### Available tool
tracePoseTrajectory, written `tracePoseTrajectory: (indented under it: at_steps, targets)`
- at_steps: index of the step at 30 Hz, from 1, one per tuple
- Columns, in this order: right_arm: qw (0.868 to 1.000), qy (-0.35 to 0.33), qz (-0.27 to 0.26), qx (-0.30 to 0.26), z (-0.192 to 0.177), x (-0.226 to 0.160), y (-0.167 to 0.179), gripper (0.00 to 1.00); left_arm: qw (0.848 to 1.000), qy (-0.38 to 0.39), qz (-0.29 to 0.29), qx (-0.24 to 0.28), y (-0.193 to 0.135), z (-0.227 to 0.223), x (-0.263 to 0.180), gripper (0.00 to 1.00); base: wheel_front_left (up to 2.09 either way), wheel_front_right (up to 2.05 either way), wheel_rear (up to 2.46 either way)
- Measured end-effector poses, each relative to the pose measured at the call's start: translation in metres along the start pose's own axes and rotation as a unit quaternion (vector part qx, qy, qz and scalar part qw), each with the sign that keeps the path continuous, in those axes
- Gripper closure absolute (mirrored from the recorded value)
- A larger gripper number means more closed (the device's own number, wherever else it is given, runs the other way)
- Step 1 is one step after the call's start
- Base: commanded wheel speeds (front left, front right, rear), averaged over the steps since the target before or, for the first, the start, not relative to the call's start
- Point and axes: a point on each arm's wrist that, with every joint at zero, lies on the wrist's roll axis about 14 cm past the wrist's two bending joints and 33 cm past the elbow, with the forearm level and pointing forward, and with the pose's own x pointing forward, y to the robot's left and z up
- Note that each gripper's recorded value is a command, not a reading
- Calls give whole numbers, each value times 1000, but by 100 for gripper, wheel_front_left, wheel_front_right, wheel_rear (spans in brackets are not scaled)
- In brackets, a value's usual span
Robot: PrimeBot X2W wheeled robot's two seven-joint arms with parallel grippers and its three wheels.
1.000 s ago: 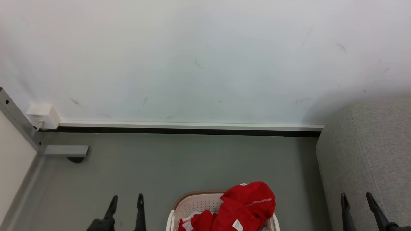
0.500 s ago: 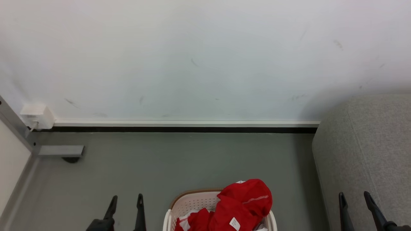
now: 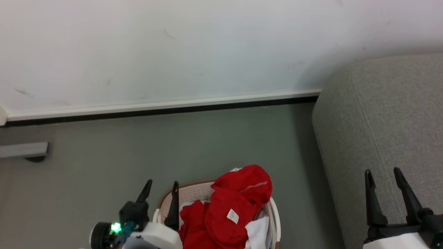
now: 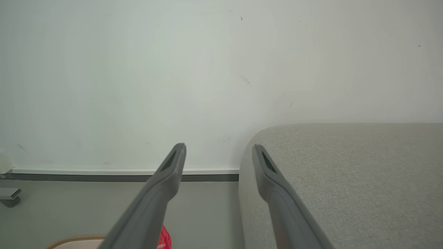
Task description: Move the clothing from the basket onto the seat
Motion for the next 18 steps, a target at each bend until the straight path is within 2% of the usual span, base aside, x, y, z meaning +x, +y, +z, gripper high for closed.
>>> tracePoseTrajectory:
  at_steps: [5, 8, 13, 18]
  targets:
    - [1000, -2, -10, -4, -2, 20, -8, 0, 997, 48, -59, 16, -30, -33, 38, 0, 0, 0, 0]
    - [1000, -1, -15, -7, -5, 33, -12, 0, 990, 98, -100, 25, -50, -68, 53, 0, 0, 0, 0]
    - [1000, 8, -22, -12, -16, 51, -20, 0, 967, 198, -158, 38, -77, -128, 69, 0, 0, 0, 0]
    - [999, 19, -30, -15, -30, 66, -28, 0, 942, 275, -187, 49, -92, -178, 78, 0, 0, 0, 0]
